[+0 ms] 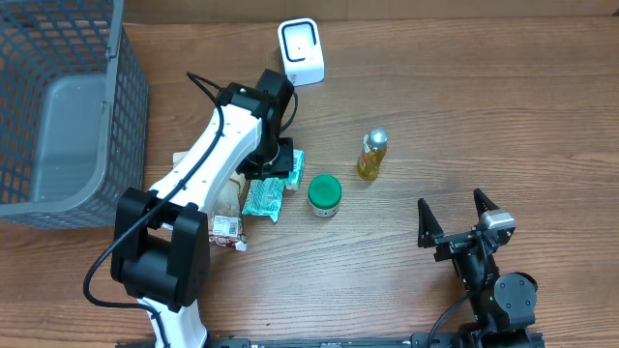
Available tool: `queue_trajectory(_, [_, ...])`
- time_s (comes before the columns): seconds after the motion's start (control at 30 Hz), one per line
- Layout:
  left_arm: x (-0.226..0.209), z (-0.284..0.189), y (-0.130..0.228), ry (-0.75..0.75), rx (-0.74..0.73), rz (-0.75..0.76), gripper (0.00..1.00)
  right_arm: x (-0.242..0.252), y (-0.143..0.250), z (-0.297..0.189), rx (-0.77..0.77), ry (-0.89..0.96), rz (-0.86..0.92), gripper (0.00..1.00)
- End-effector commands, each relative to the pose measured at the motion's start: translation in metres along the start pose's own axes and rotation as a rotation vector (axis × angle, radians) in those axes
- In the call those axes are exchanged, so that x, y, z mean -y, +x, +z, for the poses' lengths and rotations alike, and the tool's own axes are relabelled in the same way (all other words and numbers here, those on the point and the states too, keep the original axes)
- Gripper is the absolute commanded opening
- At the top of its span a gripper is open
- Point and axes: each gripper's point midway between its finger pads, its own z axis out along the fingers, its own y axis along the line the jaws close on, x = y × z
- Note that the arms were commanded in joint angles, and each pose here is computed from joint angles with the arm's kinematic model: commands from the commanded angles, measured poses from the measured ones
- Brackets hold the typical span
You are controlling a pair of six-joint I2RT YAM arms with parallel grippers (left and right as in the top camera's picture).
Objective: Scan the item barcode
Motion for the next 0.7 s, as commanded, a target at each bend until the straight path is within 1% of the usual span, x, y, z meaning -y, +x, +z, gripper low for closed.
queue_trajectory(0.0, [-0.011,0.004,-0.009,-0.059,0.029,-0.016,0.26,0.002,0.003,0.0,0.001,0.009,-0.001,1.0])
queue_trajectory(0.17, [-0.013,0.02,-0.005,-0.059,0.025,-0.016,0.27,0.002,0.003,0.0,0.001,0.009,-0.001,1.0])
queue_trajectory(0.47, [-0.014,0.043,-0.006,-0.047,0.052,-0.015,0.27,0.002,0.003,0.0,0.001,0.009,-0.001,1.0])
queue_trajectory(0.67, [-0.018,0.064,0.0,-0.045,0.056,-0.018,0.27,0.002,0.003,0.0,0.001,0.009,-0.001,1.0])
